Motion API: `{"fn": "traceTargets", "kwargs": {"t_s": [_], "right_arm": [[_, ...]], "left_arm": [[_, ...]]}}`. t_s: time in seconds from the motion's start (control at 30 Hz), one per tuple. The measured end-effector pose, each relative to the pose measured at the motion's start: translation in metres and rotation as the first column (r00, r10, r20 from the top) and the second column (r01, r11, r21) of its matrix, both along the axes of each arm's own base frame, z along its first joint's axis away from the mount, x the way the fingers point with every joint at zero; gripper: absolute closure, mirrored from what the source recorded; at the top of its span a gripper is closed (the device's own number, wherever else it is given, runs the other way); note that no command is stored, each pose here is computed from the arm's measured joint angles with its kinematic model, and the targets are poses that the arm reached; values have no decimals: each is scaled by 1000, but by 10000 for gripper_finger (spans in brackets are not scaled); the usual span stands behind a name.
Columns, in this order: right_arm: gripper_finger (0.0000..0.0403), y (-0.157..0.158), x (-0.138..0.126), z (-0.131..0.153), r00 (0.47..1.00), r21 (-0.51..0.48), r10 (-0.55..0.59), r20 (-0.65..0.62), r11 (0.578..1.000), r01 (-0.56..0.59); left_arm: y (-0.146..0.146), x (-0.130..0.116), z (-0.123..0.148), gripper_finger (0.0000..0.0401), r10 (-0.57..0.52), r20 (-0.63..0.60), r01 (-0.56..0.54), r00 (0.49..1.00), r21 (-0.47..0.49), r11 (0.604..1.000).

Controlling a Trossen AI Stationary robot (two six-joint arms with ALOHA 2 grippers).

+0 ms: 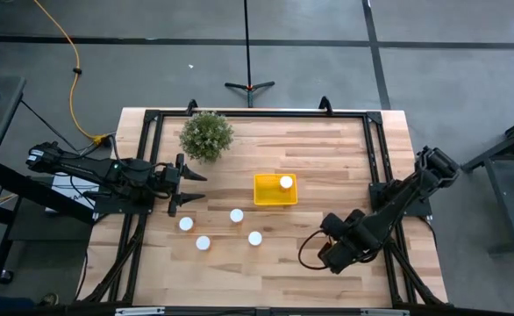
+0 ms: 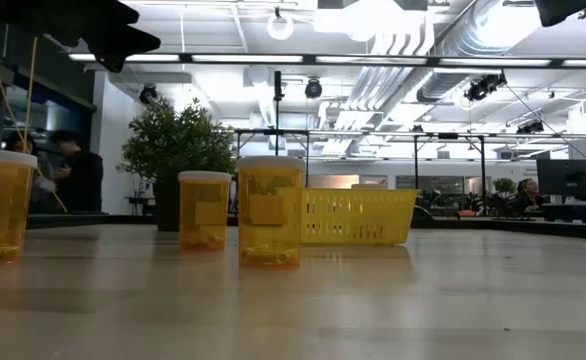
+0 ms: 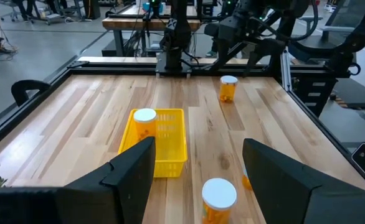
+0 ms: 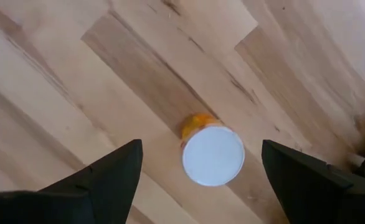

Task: Pick and place pill bottles into a basket
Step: Put the orange pill bottle into the bottom right corner of the yellow basket

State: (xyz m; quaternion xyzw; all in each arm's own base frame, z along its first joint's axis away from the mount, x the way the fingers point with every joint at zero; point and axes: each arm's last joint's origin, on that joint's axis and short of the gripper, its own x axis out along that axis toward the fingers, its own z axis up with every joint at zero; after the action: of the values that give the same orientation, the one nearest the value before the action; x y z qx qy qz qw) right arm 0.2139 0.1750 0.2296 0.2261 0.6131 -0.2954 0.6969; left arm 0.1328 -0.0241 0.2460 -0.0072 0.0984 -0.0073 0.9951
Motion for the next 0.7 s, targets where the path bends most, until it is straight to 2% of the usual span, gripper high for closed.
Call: {"fn": "traceTargets", "kwargs": {"t_s": [0.27, 0.53, 0.7], "right_arm": [[84, -1, -3, -22, 1000, 50, 0, -18, 999, 1], [84, -6, -11, -39, 997, 46, 0, -75, 999, 3], [84, -5, -11, -48, 999, 88, 7, -53, 996, -2]], "left_arm": [[0, 0, 0, 126, 0, 0, 0, 1000, 0, 1000], [0, 0, 0, 126, 0, 0, 0, 1000, 0, 1000], [0, 0, 0, 126, 0, 0, 0, 1000, 0, 1000]]}}
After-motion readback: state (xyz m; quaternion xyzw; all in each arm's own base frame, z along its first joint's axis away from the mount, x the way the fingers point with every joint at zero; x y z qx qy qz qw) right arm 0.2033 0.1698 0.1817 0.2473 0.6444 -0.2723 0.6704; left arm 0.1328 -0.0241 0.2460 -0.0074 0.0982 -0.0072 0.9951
